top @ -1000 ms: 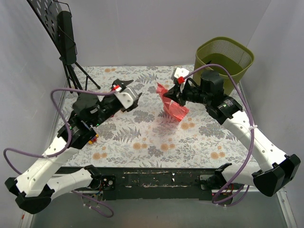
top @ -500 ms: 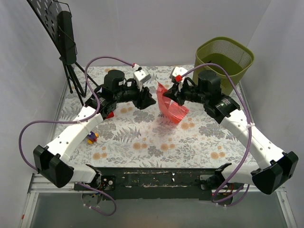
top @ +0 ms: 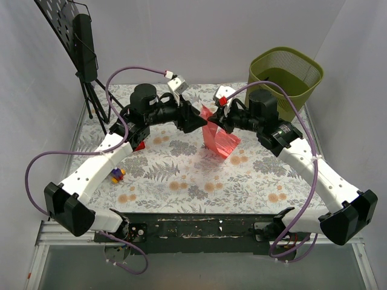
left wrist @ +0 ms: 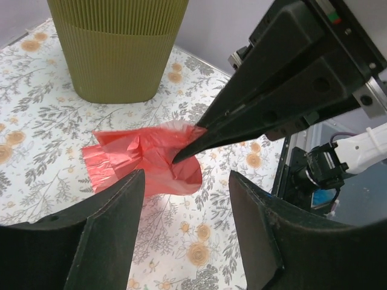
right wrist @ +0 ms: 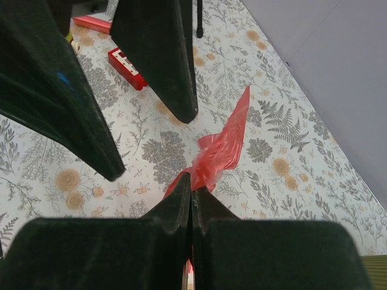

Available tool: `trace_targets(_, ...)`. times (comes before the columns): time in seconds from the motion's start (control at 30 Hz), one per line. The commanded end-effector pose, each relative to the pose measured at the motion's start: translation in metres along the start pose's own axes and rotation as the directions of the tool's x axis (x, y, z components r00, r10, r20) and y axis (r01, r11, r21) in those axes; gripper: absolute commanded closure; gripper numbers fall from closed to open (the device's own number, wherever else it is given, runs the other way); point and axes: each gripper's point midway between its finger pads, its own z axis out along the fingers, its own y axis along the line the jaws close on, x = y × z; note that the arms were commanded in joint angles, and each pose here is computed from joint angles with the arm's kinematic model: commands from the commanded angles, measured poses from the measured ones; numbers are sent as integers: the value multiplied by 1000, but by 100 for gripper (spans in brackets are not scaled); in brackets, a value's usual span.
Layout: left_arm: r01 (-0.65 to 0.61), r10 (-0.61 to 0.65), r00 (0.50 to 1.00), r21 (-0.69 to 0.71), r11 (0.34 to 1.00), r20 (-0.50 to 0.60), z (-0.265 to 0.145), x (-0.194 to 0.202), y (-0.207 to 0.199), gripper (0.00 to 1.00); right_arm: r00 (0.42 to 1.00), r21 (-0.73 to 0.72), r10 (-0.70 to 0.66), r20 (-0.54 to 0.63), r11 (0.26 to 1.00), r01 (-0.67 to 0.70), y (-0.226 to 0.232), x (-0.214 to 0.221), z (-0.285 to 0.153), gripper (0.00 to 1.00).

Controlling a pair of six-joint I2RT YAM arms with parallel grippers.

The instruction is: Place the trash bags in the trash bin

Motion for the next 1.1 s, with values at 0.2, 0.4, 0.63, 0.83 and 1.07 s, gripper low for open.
trace_targets(0.2,64,-67,996,69,996,53,16,-22,-4,46,995,17,-89,52,996,88,-1,-22,-4,99)
trace_targets(0.4,88,-93,995,92,992,48,18,-21,-4,53,994,17,-98,48,995,97,1,-22,-4,99)
trace_targets(0.63,163,-170,984,99,982,63,13,-28,5,55,993,20,-109,39,994,108,0,-19,-3,99)
trace_targets(0.83,194,-201,978,111,975,54,11,-24,12,58,992,17,-122,39,992,122,1,-20,-3,99)
trace_targets(1.07,189,-198,979,149,970,48,12,-25,8,53,991,22,-127,42,992,127,0,-23,-2,99)
